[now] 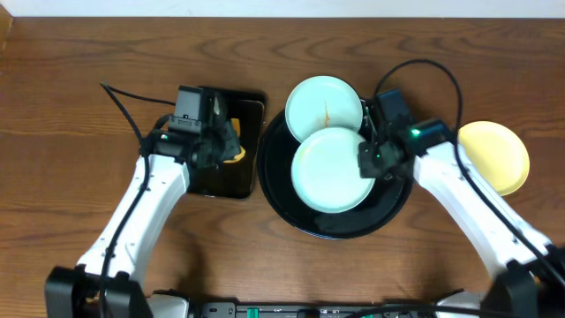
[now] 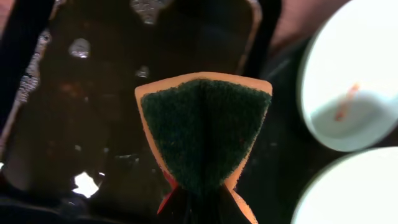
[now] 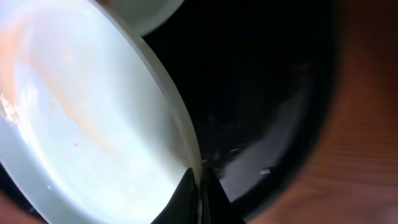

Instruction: Clean dirty plates on tray and stack at the side

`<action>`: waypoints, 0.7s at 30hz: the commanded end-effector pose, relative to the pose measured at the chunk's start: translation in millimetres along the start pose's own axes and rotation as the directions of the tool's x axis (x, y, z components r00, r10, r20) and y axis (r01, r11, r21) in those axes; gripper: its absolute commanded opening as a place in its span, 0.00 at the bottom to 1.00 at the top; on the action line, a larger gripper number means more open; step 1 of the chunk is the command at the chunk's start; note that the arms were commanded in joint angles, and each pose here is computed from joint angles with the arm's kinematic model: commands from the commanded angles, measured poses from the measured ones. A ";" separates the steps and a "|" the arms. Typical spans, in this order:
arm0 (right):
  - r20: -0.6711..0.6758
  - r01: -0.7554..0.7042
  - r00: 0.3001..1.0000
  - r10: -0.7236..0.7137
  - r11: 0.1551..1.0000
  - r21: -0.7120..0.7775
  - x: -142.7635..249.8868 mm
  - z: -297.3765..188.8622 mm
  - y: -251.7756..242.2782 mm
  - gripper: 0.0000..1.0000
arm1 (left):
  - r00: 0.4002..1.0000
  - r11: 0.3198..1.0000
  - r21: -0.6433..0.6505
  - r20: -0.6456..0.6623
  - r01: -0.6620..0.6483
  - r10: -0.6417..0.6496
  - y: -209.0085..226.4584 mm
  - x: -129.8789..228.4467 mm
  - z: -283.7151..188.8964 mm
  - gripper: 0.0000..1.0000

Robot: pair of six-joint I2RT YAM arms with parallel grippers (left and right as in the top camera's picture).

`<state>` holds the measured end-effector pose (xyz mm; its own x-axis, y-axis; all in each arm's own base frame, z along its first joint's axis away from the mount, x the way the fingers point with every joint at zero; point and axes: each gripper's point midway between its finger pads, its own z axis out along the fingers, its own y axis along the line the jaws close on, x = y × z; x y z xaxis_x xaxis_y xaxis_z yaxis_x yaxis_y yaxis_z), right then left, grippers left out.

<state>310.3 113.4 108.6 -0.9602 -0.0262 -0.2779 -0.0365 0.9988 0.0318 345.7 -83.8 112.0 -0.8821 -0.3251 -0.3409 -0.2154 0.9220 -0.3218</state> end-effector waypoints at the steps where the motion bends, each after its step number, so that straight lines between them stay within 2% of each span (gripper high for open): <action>1: 0.138 0.026 0.989 -0.053 0.980 0.197 -21.3 -24.3 -37.1 0.01 | 0.999 0.998 -0.049 -0.022 -0.041 0.040 23.0 -6.1 15.3 0.08; 5: 0.256 0.030 0.956 -0.143 0.916 0.400 -44.7 -55.1 -70.2 0.01 | 0.993 0.996 0.063 -0.095 -0.064 0.070 25.9 -4.3 36.3 0.07; 10: 0.295 0.070 0.913 -0.281 0.822 0.565 -68.7 -79.1 -89.1 0.01 | 0.982 0.973 0.228 -0.174 -0.035 0.076 26.3 1.1 56.5 0.07; 16: 0.323 0.046 0.894 -0.311 0.780 0.624 -78.8 -90.4 -92.9 0.01 | 0.974 0.926 0.377 -0.220 0.031 0.057 36.0 1.7 71.2 0.08; 21: 0.329 0.059 0.886 -0.326 0.784 0.618 -79.4 -90.5 -85.0 0.01 | 0.961 0.923 0.349 -0.267 0.159 -0.064 66.4 1.1 86.5 0.07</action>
<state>365.7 28.1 204.5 -0.7625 -0.3097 -0.5680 0.0712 0.8324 -0.5495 367.5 -45.5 18.6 -0.9496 -0.2950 -0.1061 -0.1715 0.7721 -0.6119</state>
